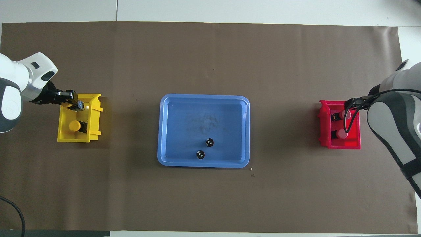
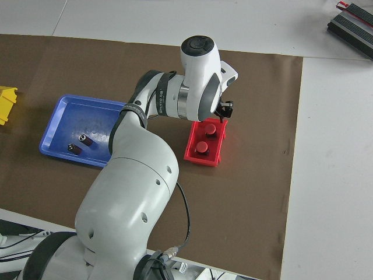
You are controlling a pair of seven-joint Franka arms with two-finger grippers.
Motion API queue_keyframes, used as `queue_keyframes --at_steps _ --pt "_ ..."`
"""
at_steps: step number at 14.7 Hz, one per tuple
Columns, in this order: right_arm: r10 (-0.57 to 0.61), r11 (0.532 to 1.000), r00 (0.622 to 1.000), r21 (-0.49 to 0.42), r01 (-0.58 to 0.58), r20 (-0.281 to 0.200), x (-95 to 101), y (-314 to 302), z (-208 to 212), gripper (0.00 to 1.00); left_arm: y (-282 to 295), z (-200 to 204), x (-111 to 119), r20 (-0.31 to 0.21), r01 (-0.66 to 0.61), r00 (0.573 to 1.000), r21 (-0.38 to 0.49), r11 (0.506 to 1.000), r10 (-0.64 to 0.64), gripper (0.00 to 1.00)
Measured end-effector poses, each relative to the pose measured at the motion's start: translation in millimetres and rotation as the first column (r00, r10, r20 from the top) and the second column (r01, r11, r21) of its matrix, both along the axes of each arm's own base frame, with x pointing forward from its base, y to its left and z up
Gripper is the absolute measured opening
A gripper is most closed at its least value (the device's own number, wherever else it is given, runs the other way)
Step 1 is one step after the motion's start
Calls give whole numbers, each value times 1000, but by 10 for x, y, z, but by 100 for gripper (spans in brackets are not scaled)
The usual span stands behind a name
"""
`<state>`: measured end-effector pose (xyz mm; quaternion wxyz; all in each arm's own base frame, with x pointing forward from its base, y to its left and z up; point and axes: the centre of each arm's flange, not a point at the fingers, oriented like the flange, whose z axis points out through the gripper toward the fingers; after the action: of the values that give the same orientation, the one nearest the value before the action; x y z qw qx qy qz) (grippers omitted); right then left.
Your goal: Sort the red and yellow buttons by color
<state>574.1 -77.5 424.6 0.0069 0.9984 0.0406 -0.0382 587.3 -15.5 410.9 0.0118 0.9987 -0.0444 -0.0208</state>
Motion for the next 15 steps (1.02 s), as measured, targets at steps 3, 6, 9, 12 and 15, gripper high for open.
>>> queue_keyframes --at_steps 3,6,9,12,15 --pt "5 1000 1000 -6 -5 -30 39 174 690 78 4 -173 -35 36 -2 999 0 1000 2 41" --pt "-7 1000 998 -19 6 -60 -82 347 1447 100 9 -424 -81 50 -4 999 1 1000 4 41" --pt "-32 999 997 -27 30 -67 -239 288 1928 100 9 -499 -71 52 -4 999 2 1000 4 41" --pt "-43 999 998 -30 41 -48 -285 247 2131 100 33 -496 -68 54 -8 999 2 1000 8 41" --pt "-48 998 998 -32 47 -34 -268 218 2125 100 106 -497 -66 55 -21 998 2 1000 21 42"
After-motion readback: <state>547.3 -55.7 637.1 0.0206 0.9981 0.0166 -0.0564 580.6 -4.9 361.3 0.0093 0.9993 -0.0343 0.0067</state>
